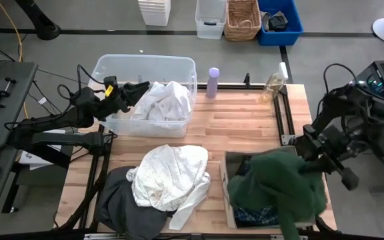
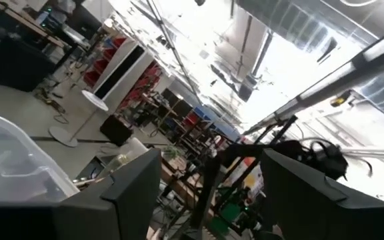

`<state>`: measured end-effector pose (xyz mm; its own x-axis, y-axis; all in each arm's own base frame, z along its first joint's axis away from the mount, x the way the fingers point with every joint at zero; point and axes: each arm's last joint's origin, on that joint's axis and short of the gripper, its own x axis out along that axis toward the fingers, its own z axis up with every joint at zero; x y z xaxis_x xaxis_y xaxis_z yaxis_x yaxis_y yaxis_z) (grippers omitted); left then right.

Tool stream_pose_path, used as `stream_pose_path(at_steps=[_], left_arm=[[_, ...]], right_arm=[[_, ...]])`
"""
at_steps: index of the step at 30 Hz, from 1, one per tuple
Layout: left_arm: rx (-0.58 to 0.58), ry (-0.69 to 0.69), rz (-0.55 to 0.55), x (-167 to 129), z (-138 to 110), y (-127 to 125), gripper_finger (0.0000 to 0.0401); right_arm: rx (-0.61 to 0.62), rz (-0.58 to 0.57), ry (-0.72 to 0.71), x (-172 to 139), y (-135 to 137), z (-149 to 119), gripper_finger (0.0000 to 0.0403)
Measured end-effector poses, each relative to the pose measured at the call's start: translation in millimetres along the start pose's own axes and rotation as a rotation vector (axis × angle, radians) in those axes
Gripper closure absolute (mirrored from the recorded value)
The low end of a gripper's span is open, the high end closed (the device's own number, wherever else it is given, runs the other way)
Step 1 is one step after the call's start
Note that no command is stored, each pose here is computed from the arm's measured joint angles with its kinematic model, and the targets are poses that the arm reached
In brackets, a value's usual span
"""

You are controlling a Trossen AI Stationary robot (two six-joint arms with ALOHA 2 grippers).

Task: Sort clothes
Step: Put the green shirt into the laundry bin

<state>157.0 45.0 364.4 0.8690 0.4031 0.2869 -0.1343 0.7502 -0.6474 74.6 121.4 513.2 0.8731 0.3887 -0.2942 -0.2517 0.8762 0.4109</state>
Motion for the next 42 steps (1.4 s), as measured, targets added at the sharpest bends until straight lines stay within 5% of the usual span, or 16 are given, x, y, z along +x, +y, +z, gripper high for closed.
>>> stream_pose_path(at_steps=[12,19,23,30,37,42], left_arm=[[0.019,-0.021,0.037,0,0,1,0.0156],[0.022,-0.026,0.049,0,0,2,0.0156],[0.017,-0.035,0.059,0,0,2,0.0156],[0.002,-0.035,0.053,0,1,2,0.0156],[0.025,0.098,-0.061,0,-5,0,0.0156],[0.088,0.267,-0.137,-2,-15,2,0.0156]], right_arm=[[0.147,-0.325,0.38,39,-10,-71,0.0375],[0.237,-0.203,0.396,101,-3,-123,0.0375],[0.316,-0.232,0.371,141,-28,-154,0.0375],[0.579,-0.57,0.527,169,-110,-213,0.0375],[0.761,-0.574,0.787,167,-140,-263,0.037],[0.843,-0.558,0.798,169,-136,-260,0.0288]])
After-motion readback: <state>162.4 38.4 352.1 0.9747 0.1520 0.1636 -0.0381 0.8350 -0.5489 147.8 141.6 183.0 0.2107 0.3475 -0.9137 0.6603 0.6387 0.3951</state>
